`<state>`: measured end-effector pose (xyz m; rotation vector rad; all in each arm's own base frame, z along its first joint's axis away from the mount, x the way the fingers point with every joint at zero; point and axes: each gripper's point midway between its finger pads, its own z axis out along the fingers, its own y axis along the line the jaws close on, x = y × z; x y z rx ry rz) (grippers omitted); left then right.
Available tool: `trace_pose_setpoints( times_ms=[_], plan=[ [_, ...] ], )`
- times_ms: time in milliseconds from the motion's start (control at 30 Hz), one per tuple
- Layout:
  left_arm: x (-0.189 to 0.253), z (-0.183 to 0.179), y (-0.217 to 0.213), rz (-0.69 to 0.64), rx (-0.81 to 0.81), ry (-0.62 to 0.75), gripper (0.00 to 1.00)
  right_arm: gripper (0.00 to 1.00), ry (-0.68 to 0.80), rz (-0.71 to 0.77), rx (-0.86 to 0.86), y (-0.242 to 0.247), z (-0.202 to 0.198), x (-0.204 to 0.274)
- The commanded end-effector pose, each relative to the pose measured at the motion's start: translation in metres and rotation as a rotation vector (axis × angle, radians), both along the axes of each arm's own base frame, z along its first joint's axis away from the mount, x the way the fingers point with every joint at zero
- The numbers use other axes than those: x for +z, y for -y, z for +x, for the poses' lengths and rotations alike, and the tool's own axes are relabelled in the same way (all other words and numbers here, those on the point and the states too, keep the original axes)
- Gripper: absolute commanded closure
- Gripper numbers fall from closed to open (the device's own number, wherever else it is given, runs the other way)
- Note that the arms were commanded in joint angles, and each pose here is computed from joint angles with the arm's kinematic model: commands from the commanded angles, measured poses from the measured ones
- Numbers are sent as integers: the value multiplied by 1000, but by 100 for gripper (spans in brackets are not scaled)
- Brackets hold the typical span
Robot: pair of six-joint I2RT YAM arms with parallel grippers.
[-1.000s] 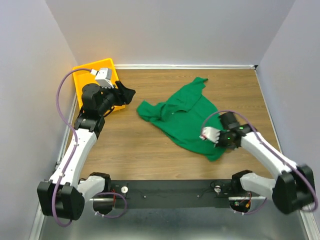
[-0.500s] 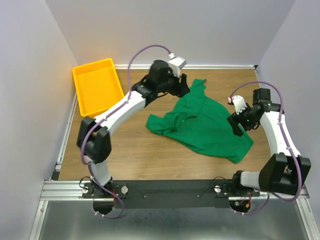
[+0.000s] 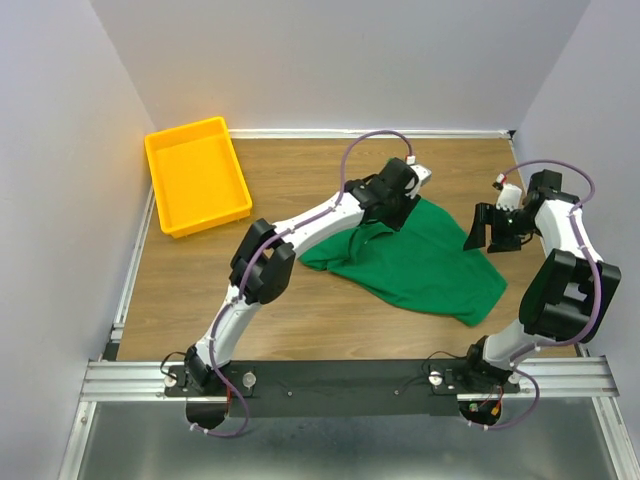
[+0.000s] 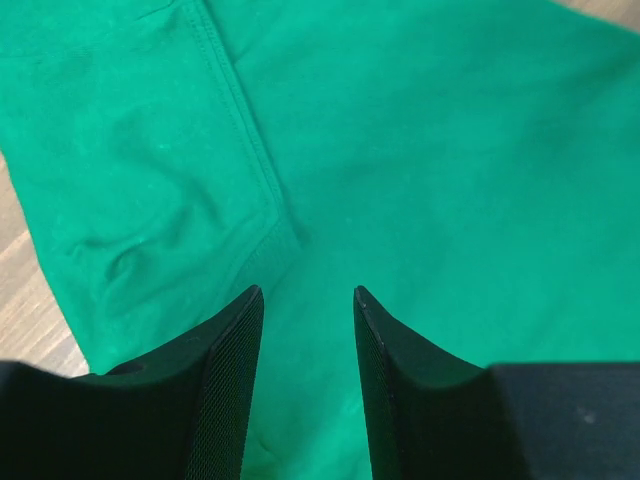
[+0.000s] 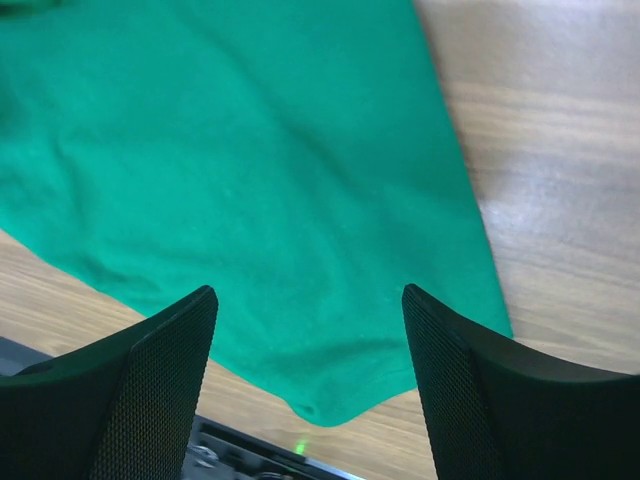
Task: Fold and stack the t-shirts
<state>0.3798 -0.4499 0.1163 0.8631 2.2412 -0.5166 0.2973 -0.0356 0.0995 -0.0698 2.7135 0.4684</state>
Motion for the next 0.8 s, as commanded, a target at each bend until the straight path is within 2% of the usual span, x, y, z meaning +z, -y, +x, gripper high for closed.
trace_pose_setpoints(
  times_ms=[0, 200, 667, 767],
  plan=[
    [-12, 9, -5, 104, 38, 43, 51, 19, -6, 103, -74, -2, 7, 1],
    [-36, 19, -8, 187, 70, 76, 51, 20, -20, 128, -79, -5, 4, -4],
    [-71, 15, 2, 185, 42, 15, 51, 21, -43, 116, -97, -1, 5, -17],
    [-79, 17, 1, 203, 55, 17, 55, 21, -49, 102, -112, 3, 7, -21]
  ],
)
